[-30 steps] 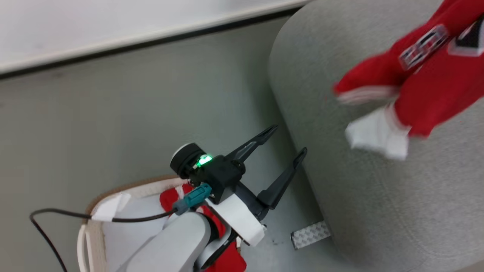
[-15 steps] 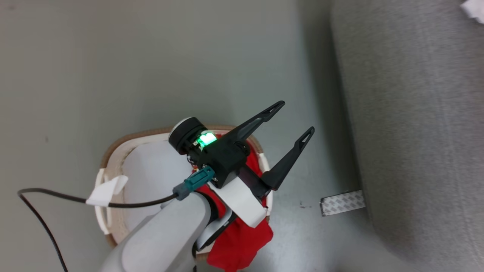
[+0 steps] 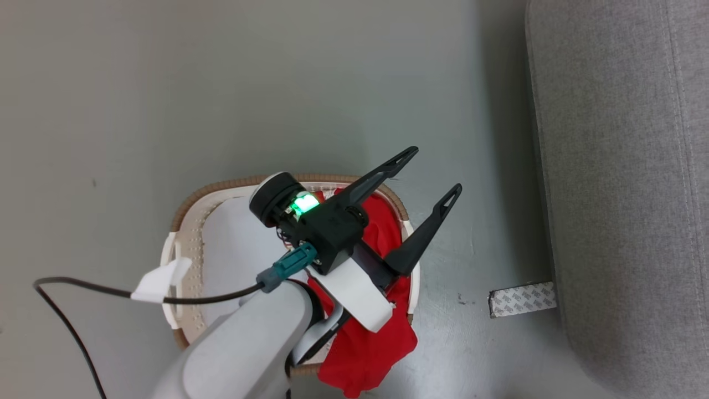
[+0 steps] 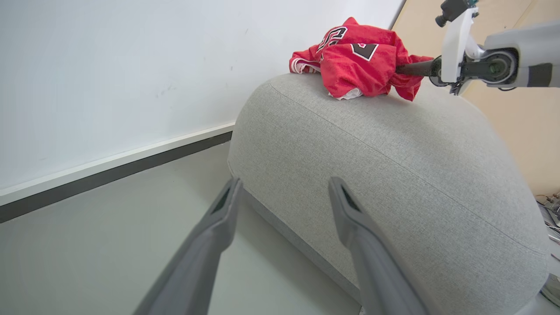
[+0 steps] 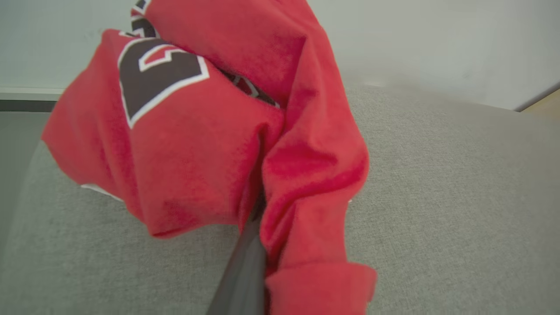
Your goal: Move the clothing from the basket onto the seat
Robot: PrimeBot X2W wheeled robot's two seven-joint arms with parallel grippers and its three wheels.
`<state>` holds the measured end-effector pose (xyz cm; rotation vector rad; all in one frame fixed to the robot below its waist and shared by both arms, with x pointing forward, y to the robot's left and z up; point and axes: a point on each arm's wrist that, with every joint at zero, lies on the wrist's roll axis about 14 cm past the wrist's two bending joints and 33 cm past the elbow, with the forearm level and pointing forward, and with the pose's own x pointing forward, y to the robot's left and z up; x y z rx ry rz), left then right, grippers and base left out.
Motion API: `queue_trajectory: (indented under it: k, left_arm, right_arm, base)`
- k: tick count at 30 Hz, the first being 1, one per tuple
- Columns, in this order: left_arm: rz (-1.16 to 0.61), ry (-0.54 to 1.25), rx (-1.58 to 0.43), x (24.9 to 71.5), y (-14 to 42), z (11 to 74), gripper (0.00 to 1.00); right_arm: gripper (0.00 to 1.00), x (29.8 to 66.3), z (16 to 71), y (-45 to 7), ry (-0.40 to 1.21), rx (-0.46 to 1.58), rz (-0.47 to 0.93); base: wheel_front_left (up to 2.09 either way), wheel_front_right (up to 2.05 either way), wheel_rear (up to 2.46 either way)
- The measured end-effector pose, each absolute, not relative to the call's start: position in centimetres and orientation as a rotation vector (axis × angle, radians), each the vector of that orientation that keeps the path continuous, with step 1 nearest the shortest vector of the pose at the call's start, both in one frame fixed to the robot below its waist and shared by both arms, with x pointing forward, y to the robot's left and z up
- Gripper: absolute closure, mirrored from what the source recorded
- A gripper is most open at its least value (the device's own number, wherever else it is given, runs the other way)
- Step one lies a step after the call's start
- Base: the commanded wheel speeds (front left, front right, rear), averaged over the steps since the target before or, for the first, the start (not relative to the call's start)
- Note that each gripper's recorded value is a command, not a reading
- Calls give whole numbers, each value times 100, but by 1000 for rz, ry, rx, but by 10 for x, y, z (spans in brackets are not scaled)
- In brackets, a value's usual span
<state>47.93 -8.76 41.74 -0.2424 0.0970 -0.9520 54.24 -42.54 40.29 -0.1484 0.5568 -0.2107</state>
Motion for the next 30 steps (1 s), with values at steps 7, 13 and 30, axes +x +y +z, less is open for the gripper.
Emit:
queue_trajectory:
  k: [7, 13, 30]
  left_arm:
    - [-959, 71, -229, 477, -89, 430, 0]
    - [-918, 32, -228, 471, -81, 455, 0]
    - [-713, -198, -175, 443, -21, 570, 0]
  right_arm:
    - [0, 530, 409, -424, 583, -133, -215]
    - [0, 505, 423, -412, 644, -87, -194]
    - [0, 454, 586, -362, 222, -126, 15]
  base:
    - [0, 0, 0]
    - [0, 0, 0]
    - [0, 0, 0]
